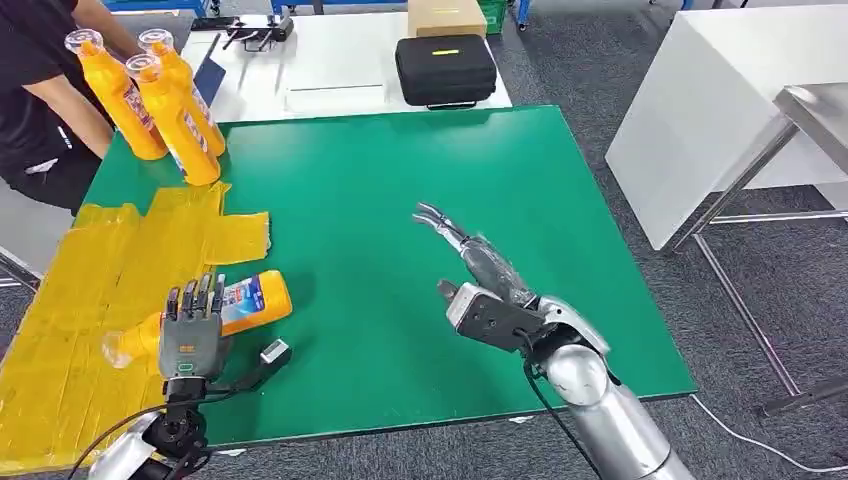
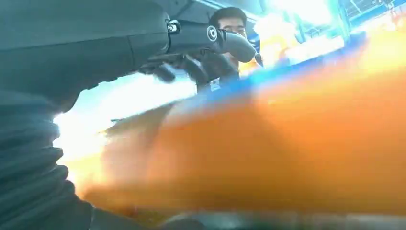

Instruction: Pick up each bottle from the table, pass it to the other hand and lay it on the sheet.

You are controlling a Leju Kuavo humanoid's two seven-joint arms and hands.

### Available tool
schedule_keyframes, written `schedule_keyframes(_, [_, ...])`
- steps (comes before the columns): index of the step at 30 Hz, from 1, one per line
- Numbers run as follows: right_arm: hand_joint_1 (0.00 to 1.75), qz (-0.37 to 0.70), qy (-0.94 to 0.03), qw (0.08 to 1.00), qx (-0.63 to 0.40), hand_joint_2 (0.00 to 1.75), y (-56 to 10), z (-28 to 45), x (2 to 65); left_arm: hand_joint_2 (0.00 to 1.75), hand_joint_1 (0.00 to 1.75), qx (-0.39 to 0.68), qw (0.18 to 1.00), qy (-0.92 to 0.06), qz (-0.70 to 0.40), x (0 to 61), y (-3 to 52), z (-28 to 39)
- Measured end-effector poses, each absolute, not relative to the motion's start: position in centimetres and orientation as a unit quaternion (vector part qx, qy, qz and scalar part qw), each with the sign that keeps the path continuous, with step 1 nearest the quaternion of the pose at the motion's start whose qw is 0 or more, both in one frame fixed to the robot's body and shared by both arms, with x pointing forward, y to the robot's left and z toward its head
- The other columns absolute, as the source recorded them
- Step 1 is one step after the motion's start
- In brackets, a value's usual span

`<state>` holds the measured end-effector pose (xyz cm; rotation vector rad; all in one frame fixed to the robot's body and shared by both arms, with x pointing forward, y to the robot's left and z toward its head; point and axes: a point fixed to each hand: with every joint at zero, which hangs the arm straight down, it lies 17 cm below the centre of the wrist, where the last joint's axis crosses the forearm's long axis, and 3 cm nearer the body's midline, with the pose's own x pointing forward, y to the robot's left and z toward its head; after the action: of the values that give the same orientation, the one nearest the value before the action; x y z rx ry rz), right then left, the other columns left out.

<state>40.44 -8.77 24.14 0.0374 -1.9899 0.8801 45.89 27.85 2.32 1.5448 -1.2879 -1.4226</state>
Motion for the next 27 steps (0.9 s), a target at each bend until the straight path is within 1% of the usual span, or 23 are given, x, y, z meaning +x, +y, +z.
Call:
schedule_keyframes(5, [0.0,0.362,-0.808,0.465,0.011,0.0,-9.0,23.7,40.0,0.0,0.0,0.597,0.33,-0.481,-0.551,46.1,28.3,2.1])
schedule_keyframes(9, [0.0,0.365,-0.803,0.471,0.008,0.0,-9.1,22.9,39.4,0.0,0.0,0.614,0.33,-0.491,-0.522,45.4,28.5,3.5])
schedule_keyframes(11, [0.0,0.364,-0.801,0.475,0.006,0.0,-9.3,22.5,39.1,0.0,0.0,0.613,0.324,-0.509,-0.51,44.4,27.7,4.4])
schedule_keyframes(15, [0.0,0.368,-0.797,0.478,-0.008,0.0,-9.6,21.7,38.9,0.0,0.0,0.567,0.302,-0.586,-0.494,42.1,23.2,7.2])
schedule_keyframes(17, [0.0,0.367,-0.797,0.478,-0.024,0.0,-10.0,21.5,39.1,0.0,0.0,0.494,0.302,-0.675,-0.458,40.9,19.3,11.1])
schedule_keyframes(18, [0.0,0.364,-0.799,0.478,-0.031,0.0,-10.3,21.5,39.3,0.0,0.0,0.453,0.306,-0.729,-0.412,40.5,18.2,14.1])
schedule_keyframes(19, [0.0,0.355,-0.805,0.475,-0.035,0.0,-10.6,21.7,39.5,0.0,0.0,0.415,0.31,-0.785,-0.34,40.0,18.7,17.8])
schedule_keyframes(21, [0.0,0.338,-0.815,0.469,-0.038,0.0,-11.0,22.0,39.8,0.0,0.0,0.381,0.318,-0.839,-0.223,39.2,21.9,22.3])
schedule_keyframes(24, [0.0,0.312,-0.832,0.457,-0.046,0.0,-11.7,22.0,40.5,0.0,0.0,0.331,0.371,-0.867,-0.04,38.0,28.0,26.3])
schedule_keyframes(27, [0.0,0.279,-0.852,0.44,-0.051,0.0,-12.0,22.9,41.3,0.0,0.0,0.276,0.378,-0.883,0.039,36.4,30.2,28.2])
